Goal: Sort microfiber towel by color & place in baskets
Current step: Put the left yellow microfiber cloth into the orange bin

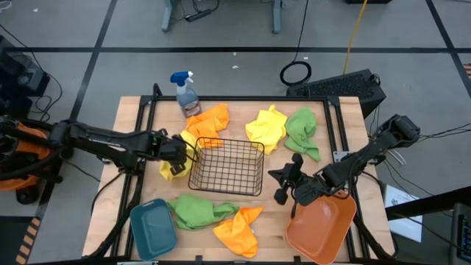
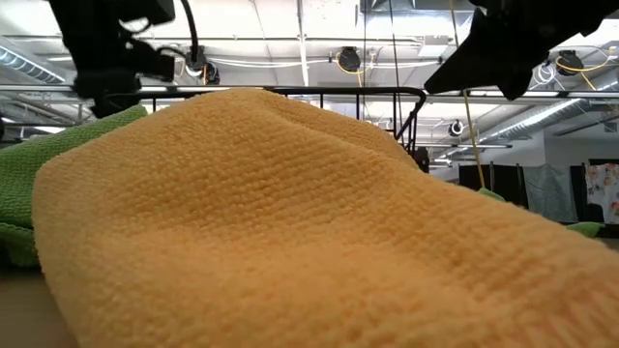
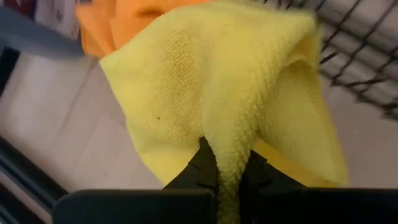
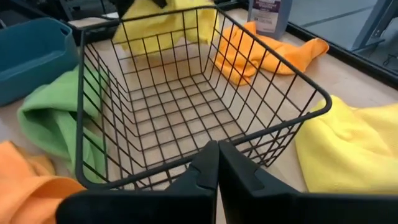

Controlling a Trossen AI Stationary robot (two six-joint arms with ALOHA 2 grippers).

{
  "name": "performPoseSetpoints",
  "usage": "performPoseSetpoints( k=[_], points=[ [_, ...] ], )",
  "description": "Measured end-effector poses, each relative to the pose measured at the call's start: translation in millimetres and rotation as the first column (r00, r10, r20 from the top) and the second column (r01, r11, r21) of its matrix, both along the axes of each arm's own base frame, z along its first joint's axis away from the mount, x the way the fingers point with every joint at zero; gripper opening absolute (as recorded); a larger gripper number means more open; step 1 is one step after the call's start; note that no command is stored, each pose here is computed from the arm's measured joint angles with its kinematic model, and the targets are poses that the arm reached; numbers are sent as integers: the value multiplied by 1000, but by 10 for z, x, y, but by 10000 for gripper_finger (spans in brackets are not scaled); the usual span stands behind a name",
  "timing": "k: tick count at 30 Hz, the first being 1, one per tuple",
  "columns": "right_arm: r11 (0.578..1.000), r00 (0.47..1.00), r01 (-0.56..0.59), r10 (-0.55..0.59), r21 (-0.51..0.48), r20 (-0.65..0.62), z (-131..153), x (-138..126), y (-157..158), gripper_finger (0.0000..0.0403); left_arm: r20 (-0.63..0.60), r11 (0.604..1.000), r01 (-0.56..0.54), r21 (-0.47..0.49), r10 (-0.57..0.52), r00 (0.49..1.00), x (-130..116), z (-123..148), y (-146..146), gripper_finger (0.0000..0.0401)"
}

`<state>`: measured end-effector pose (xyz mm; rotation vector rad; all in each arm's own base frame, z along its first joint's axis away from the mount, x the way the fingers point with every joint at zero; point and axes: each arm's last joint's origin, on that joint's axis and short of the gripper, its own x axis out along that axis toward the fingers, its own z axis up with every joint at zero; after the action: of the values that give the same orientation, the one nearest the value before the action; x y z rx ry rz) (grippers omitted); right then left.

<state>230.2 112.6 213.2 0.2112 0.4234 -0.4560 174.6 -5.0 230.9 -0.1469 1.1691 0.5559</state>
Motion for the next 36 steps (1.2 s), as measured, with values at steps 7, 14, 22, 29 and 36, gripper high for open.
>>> performPoseSetpoints(
  k=[7, 14, 22, 29, 36],
  points=[
    [999, 996, -9, 5, 52, 91, 57, 72, 33, 0, 75, 995, 98, 2, -98, 992, -45, 383, -92, 16],
    [988, 936, -143, 156, -63, 317, 271, 213, 272, 0, 75, 986, 167, 21, -168, 983, -188, 932, -164, 16],
    [965, 839, -84, 203, -249, 504, 462, 497, 382, 0, 187, 956, 271, 112, -289, 939, -209, 1266, -270, 16],
    [918, 891, -8, 187, -397, 414, 620, 1117, 445, 0, 296, 856, 452, 249, -512, 806, -79, 1358, -492, 16],
    [844, 982, -75, 155, -531, 107, 710, 1600, 673, 26, 399, 794, 523, 309, -608, 687, 48, 1416, -796, 16]
  ],
)
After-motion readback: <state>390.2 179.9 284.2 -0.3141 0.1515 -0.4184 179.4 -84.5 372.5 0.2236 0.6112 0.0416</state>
